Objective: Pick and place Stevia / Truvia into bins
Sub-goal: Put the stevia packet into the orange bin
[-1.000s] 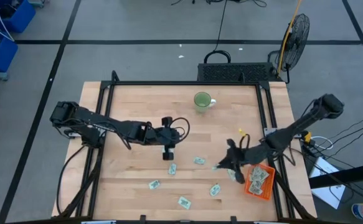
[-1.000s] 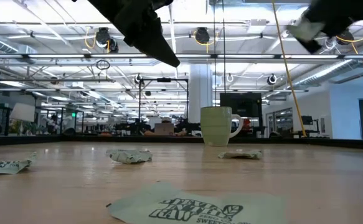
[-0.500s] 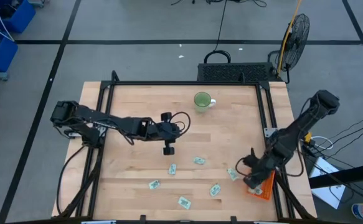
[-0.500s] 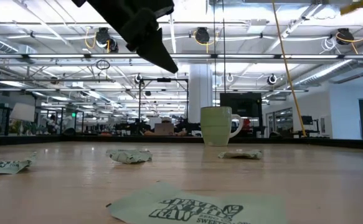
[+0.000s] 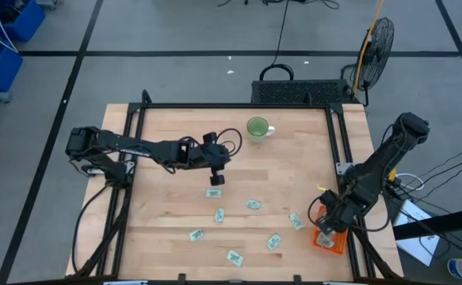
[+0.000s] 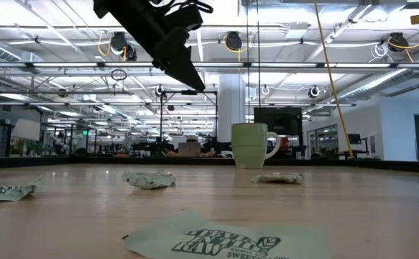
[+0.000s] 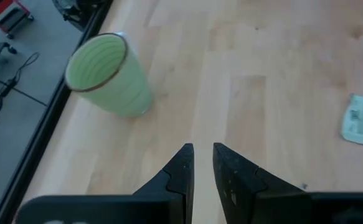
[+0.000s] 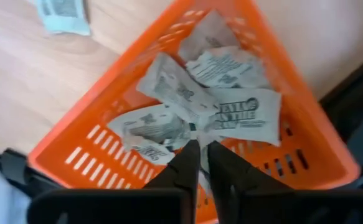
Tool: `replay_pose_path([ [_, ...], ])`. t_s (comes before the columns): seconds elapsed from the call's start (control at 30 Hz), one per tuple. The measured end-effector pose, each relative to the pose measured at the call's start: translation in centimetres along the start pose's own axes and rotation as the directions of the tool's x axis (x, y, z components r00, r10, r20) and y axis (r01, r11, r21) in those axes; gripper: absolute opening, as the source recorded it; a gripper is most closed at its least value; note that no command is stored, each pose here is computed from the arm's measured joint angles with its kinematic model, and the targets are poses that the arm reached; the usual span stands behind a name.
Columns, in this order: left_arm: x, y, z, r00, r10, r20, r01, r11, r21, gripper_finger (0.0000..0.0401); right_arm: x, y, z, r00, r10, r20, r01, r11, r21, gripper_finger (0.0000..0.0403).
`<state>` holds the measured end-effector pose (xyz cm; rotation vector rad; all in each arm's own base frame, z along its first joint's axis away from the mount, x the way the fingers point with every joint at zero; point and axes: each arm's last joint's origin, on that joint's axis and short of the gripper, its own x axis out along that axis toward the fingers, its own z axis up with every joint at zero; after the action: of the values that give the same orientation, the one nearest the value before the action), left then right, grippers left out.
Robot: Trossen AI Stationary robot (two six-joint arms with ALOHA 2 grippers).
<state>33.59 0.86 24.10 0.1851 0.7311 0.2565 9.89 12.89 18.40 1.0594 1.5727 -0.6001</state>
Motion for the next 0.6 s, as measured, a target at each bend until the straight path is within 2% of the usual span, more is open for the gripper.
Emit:
replay_pose_path([
  [0.37, 0.5, 1.9, 0.2, 0.999, 0.045, 0.024, -0.044, 0.998, -0.047, 0.0067, 0.0, 0.4, -0.1, 0.999, 0.040, -0.010, -0.040, 0.999, -0.026, 0.0063],
  [0.47, 0.6, 2.3, 0.4, 0.997, 0.057, 0.044, -0.054, 0.997, -0.060, 0.0067, 0.0, 0.5, 0.1, 0.995, 0.073, 0.070, -0.066, 0.993, -0.093, 0.0063],
  [0.6, 0.6, 2.6, 0.5, 0.996, 0.067, 0.059, -0.062, 0.996, -0.071, 0.0067, -0.1, 0.7, 0.5, 0.965, 0.138, 0.222, -0.094, 0.975, -0.199, 0.0063],
])
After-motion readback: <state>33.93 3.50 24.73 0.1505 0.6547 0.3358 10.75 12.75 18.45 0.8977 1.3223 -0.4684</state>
